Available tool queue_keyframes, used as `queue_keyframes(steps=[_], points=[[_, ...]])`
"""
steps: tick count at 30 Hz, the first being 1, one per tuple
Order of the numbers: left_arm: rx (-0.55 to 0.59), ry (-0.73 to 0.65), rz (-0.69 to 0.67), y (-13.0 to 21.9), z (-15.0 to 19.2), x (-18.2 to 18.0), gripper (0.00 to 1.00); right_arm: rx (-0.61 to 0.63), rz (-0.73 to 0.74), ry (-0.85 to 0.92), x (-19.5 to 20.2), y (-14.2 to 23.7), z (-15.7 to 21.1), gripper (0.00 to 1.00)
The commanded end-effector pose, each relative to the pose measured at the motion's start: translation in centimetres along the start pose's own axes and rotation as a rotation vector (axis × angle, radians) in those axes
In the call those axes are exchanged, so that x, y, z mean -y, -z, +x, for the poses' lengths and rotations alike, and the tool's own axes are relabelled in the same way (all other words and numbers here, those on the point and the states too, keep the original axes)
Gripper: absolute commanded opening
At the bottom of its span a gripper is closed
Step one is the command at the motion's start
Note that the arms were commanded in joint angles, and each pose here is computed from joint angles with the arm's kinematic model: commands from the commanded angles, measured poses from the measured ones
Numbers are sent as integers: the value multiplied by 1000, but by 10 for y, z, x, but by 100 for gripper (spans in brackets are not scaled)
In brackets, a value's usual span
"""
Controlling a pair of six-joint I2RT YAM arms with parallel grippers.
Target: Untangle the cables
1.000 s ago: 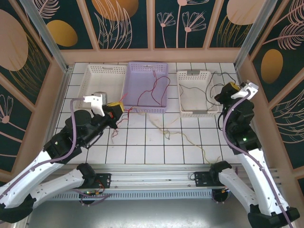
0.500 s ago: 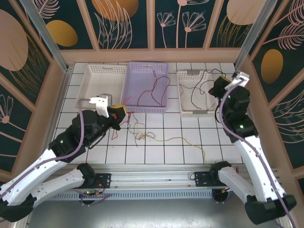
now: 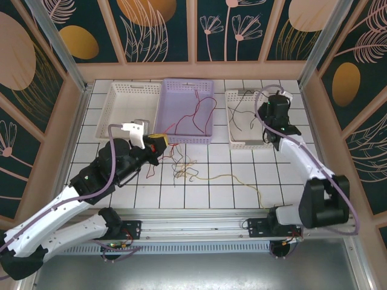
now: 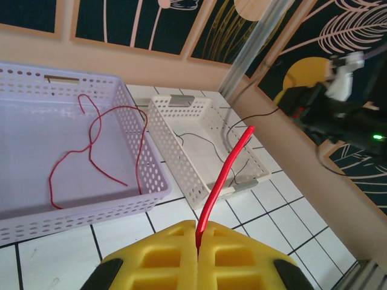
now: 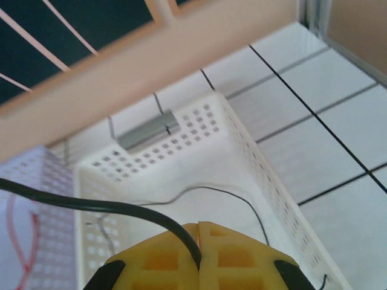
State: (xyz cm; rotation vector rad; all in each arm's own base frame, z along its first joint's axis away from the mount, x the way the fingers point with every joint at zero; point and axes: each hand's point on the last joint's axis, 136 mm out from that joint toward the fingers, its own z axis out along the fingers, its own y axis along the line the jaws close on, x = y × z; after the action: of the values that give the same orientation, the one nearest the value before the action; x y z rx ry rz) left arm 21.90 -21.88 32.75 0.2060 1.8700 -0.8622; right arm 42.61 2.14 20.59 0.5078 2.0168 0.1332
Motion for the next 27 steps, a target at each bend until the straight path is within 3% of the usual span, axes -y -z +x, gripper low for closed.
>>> queue_keyframes(steps=[1, 5, 14, 20, 23, 27], points=[[25, 21, 35, 0, -5, 7, 0, -52, 8, -23, 0, -17, 12, 0], [23, 21, 38, -2, -5, 7, 0, -95, 49, -31, 8, -25, 25, 0], [19, 21, 48, -4, -4, 10, 0, -142, 45, -19, 5, -25, 30, 32], [23, 26, 52, -3, -6, 11, 0, -124, 2, -22, -4, -8, 23, 42], [26, 29, 61, -3, -8, 13, 0, -94, -112, -7, -27, 13, 15, 48], [32, 38, 78, -3, -10, 16, 0, -56, -464, 49, -85, 70, 21, 56]])
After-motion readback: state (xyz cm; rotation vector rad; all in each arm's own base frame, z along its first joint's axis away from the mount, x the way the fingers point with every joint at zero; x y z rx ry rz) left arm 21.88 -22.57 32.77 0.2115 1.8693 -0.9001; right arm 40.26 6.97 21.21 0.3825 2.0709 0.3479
